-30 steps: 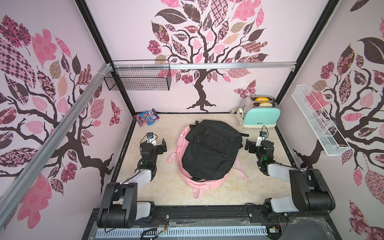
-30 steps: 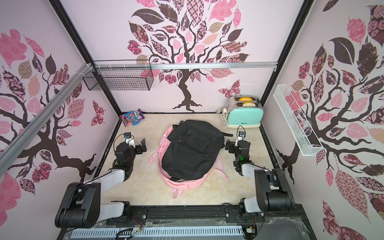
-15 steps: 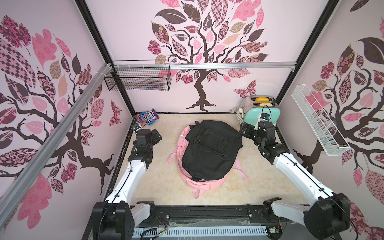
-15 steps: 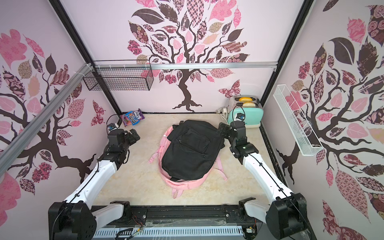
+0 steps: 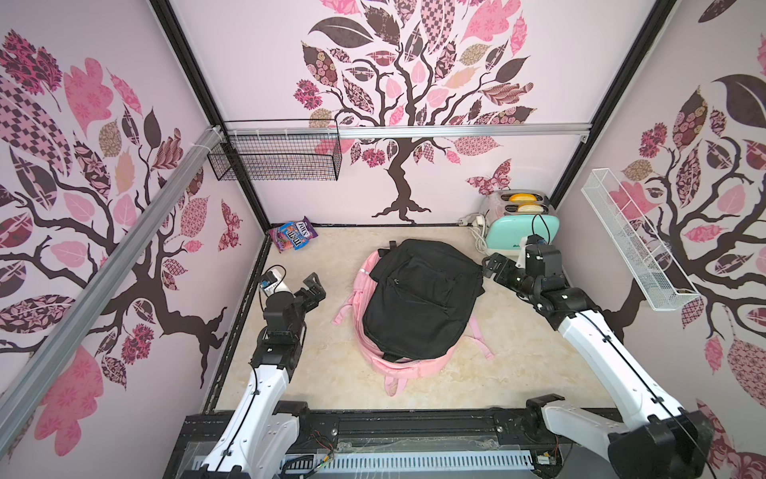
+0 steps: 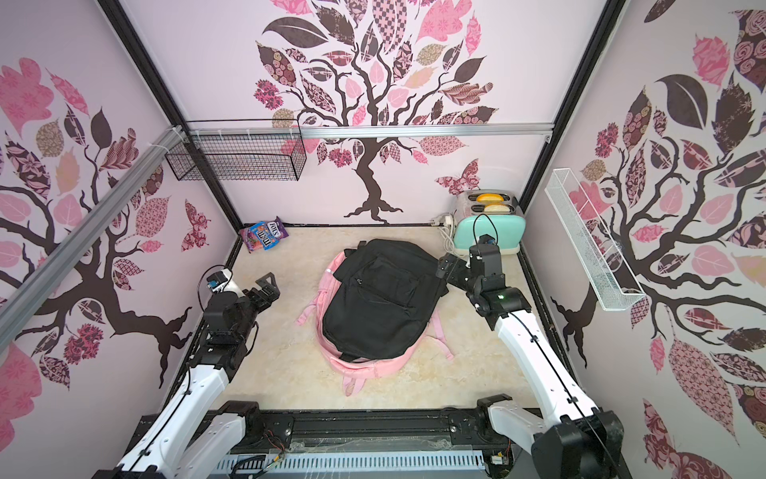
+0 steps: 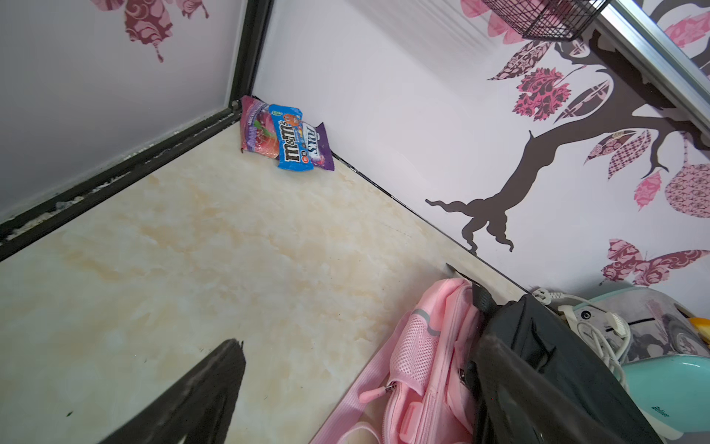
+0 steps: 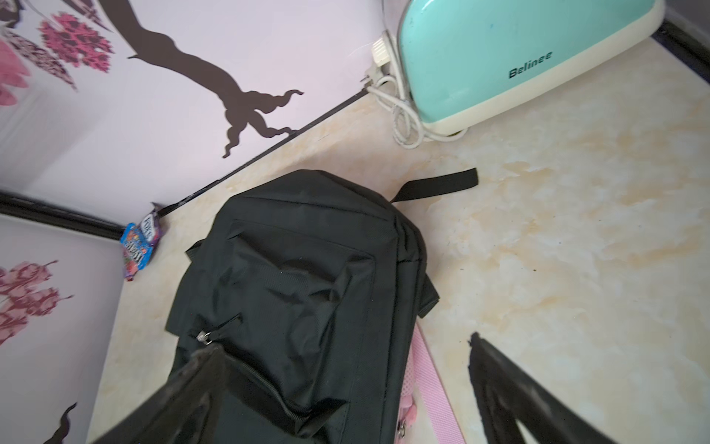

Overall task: Zip up the backpack
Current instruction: Adjust the backpack on the backpack, then zip the zipper on the backpack.

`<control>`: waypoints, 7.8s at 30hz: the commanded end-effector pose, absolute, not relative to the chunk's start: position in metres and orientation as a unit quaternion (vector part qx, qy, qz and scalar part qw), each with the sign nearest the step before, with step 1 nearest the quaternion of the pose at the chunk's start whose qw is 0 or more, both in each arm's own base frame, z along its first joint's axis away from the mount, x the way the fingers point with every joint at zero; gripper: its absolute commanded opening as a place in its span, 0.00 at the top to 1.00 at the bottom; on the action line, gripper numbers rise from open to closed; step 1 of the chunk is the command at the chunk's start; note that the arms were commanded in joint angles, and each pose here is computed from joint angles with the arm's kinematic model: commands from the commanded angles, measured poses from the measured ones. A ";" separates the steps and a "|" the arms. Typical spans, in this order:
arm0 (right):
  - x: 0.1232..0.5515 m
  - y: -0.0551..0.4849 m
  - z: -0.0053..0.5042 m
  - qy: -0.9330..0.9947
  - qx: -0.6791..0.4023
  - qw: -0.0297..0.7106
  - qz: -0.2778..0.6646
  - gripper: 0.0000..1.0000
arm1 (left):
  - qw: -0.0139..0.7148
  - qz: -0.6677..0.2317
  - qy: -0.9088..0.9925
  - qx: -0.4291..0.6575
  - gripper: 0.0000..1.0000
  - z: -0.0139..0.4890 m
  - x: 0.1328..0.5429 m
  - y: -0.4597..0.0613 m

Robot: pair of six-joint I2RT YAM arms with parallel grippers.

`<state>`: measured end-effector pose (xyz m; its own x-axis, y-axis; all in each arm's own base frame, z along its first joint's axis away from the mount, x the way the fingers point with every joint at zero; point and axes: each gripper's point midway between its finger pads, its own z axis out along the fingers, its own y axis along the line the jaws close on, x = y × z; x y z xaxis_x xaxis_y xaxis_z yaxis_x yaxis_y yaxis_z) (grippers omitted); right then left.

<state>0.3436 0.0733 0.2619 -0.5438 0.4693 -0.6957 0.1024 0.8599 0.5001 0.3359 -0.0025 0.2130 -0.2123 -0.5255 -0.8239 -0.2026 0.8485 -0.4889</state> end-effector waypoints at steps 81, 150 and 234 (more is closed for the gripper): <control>0.370 0.077 0.116 0.867 0.288 0.388 0.123 0.05 | 0.463 -0.297 0.835 0.000 0.05 0.166 0.402 -0.185; 0.436 0.161 0.146 0.941 0.107 0.259 0.189 0.46 | 0.353 -0.264 0.888 -0.129 0.25 0.124 0.310 -0.157; 0.344 0.367 0.120 0.894 -0.040 0.121 0.430 0.35 | 0.305 -0.439 0.841 -0.087 1.00 0.111 0.330 -0.187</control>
<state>0.3550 0.3481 0.1172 -0.9576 0.0765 -0.2778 -0.1601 0.6605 0.7335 0.3314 -0.1767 0.1030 -0.7939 -0.4429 -0.4166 0.0562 0.6287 -0.7756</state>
